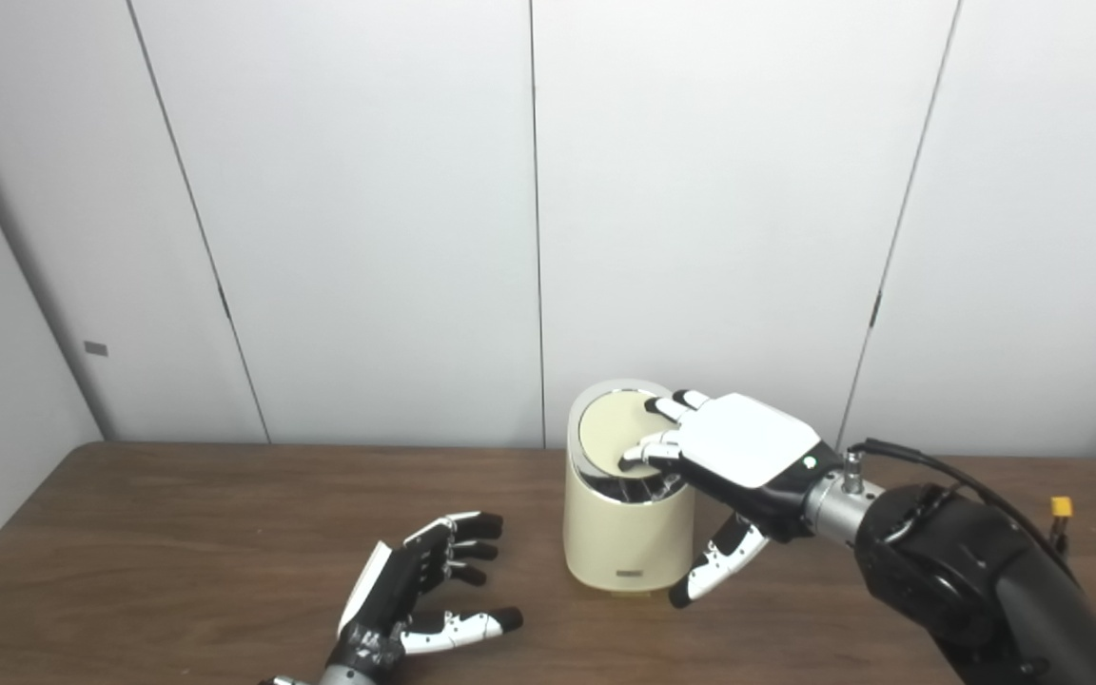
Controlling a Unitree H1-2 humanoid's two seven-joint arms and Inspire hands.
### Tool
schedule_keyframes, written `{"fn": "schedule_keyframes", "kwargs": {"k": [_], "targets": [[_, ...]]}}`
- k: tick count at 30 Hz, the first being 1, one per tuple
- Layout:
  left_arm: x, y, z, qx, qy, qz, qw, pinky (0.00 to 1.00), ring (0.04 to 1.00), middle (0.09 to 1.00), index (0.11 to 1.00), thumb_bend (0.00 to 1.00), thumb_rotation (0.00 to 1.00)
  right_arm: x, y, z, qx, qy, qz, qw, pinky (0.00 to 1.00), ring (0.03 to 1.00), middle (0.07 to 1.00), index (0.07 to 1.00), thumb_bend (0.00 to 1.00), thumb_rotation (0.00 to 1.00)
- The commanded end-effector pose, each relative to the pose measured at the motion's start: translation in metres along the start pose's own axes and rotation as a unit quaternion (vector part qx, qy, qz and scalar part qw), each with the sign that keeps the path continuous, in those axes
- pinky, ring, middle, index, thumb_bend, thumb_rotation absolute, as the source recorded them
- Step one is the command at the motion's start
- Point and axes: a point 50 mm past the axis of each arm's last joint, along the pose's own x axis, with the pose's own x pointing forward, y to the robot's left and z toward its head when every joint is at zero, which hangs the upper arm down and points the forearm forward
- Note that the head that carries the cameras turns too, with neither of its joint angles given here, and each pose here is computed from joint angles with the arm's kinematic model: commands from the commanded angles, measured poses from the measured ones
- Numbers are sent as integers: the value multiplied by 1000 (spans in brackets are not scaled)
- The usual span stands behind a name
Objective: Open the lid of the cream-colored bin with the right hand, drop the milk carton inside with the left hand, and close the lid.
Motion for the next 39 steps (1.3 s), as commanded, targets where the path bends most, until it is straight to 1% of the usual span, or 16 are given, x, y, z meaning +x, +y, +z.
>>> {"fn": "schedule_keyframes", "kwargs": {"k": [1,6,9,10,13,15,17,20,22,24,26,28,30,33,37,39], "targets": [[8,5,12,9,-26,3,1000,638,731,776,784,820,124,-2,-8,-10,10,10,-32,999,968,978,829,835,710,561],[8,5,13,5,-27,4,1000,644,733,777,784,813,112,-9,-24,-15,36,16,-123,992,977,990,868,874,674,514],[7,5,13,6,-26,4,1000,653,734,774,783,818,124,-13,-33,-22,30,25,-168,985,924,999,958,957,687,497],[7,5,13,6,-26,3,1000,652,735,776,783,817,124,-14,-35,-25,28,27,-178,983,938,1000,973,978,692,491],[7,6,13,7,-26,3,1000,650,734,777,785,813,117,-21,-40,-32,33,39,-195,980,963,1000,988,998,707,479],[6,6,13,8,-26,2,1000,649,734,778,786,809,111,-27,-42,-35,59,48,-193,978,961,1000,985,994,730,454],[5,6,13,7,-28,1,1000,648,734,777,783,810,115,-32,-43,-36,94,56,-186,976,868,988,992,992,765,440],[6,7,14,9,-31,-1,999,647,735,780,785,805,116,-39,-41,-37,121,59,-192,972,775,953,977,978,801,408],[6,8,14,8,-35,-1,999,641,731,778,784,803,108,-45,-35,-41,131,63,-202,969,748,922,955,962,818,389],[6,8,16,6,-35,-1,999,636,732,780,786,801,97,-51,-26,-47,160,63,-218,961,748,885,925,937,825,331],[6,9,18,8,-36,-1,999,633,730,779,785,803,107,-56,-17,-51,208,73,-231,948,771,877,912,921,827,291],[6,10,19,8,-37,-1,999,631,730,779,786,806,120,-64,-4,-54,266,84,-243,929,821,911,921,915,826,261],[7,11,20,8,-40,-2,999,631,734,784,790,807,124,-71,9,-58,326,87,-253,907,807,918,943,915,809,189],[8,13,23,9,-49,-2,999,618,729,780,791,820,137,-82,31,-64,411,96,-263,867,817,894,932,930,798,162],[9,15,26,11,-59,-4,998,617,725,779,793,814,164,-92,58,-64,446,108,-283,842,799,866,898,928,792,211],[10,16,28,7,-64,-3,998,626,725,780,795,819,167,-95,72,-62,462,110,-288,831,819,868,894,931,780,236]]}}
